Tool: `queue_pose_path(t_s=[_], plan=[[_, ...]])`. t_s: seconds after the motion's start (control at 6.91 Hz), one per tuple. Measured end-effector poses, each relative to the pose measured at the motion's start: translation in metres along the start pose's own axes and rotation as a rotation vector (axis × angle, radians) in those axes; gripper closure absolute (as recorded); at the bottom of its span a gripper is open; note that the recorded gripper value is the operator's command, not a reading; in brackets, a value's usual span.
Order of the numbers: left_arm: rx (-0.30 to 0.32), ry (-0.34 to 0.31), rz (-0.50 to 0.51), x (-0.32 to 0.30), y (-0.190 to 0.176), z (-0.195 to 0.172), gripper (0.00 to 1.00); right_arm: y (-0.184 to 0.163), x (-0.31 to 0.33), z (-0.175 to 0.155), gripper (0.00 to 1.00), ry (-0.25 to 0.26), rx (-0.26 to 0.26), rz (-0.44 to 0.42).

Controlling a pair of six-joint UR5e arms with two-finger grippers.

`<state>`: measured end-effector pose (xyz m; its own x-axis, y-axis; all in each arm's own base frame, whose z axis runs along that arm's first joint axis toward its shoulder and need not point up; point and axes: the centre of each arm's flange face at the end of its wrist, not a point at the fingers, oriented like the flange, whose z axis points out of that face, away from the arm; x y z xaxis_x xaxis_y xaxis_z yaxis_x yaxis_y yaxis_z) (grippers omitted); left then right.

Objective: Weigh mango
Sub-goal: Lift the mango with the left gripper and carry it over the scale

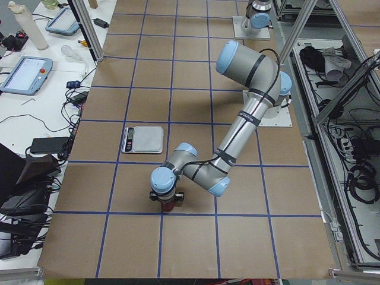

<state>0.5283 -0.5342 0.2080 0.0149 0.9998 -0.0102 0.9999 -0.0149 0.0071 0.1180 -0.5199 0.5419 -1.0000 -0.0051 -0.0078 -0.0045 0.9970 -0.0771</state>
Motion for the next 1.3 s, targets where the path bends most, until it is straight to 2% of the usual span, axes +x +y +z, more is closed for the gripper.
queue_pose_path(t_s=[0.29,0.58,0.87,1.3], plan=[[-0.019,-0.014,0.045,-0.028,-0.045,-0.051,1.0,0.0,0.0,0.0,0.0,0.0,0.0,0.0],[-0.019,-0.027,0.058,-0.063,-0.118,-0.078,1.0,0.0,0.0,0.0,0.0,0.0,0.0,0.0],[0.002,-0.018,0.011,-0.086,-0.192,-0.072,1.0,0.0,0.0,0.0,0.0,0.0,0.0,0.0],[0.012,-0.012,-0.059,-0.114,-0.262,-0.048,1.0,0.0,0.0,0.0,0.0,0.0,-0.001,0.0]])
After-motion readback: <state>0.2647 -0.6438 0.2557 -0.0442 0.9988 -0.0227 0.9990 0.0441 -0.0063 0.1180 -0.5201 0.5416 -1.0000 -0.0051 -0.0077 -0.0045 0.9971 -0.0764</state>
